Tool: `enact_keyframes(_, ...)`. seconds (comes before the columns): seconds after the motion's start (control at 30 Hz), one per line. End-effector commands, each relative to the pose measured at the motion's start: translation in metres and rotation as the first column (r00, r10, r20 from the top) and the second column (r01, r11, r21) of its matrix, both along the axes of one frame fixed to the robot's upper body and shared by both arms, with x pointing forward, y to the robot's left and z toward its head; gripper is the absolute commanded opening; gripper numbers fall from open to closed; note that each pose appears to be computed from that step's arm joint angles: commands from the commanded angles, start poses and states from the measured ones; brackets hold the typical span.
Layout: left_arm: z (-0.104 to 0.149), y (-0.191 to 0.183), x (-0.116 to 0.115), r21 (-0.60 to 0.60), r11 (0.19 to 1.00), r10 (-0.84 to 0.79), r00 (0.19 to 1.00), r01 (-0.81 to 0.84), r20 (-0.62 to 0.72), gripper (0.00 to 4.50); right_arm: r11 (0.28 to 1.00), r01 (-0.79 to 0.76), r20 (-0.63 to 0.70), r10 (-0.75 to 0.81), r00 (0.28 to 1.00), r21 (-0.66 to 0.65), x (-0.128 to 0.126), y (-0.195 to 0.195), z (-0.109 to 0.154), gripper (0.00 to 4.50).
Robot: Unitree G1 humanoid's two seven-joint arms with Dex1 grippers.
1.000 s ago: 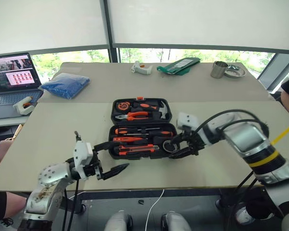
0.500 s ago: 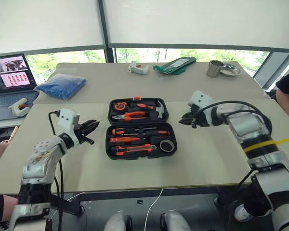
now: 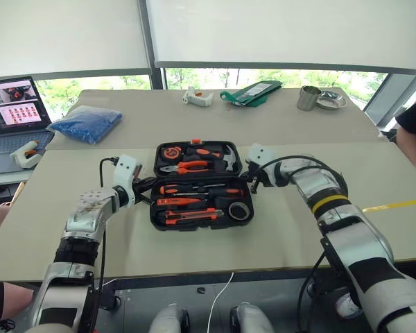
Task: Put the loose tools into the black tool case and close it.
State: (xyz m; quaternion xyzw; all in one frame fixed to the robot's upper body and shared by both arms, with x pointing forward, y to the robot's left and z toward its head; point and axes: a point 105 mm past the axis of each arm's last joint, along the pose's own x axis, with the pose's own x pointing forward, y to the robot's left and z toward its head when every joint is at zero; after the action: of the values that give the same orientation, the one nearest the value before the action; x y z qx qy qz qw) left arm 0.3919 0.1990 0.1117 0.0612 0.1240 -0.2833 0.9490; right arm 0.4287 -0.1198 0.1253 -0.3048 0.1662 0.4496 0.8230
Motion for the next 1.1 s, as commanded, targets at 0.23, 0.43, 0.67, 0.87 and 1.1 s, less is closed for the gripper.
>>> enact_keyframes(0.23,0.019,-0.05,-0.018,-0.04,0.945,-0.322,0.944,0.325,0.068,0.0,0.991,-0.08,-0.007,0.082,0.997,0.106,-0.037,-0.013,0.008,0.02)
enact_keyframes(0.43,0.002,-0.076,-0.037,-0.004,0.905,-0.424,0.904,0.425,0.053,0.0,0.992,0.007,-0.026,-0.003,1.0,0.126,-0.066,-0.039,0.003,0.02)
enact_keyframes(0.67,-0.004,-0.091,-0.049,0.014,0.884,-0.468,0.883,0.467,0.045,0.0,0.986,0.135,-0.016,-0.134,0.991,0.097,-0.073,-0.075,-0.005,0.02)
enact_keyframes(0.87,-0.009,-0.093,-0.047,0.03,0.892,-0.451,0.892,0.45,0.031,0.0,0.98,0.166,-0.006,-0.166,0.986,0.111,-0.071,-0.081,-0.004,0.02)
enact_keyframes(1.1,0.004,-0.074,-0.036,-0.01,0.936,-0.352,0.935,0.353,0.042,0.0,0.95,0.234,-0.116,-0.213,0.97,0.205,-0.074,-0.083,0.001,0.02)
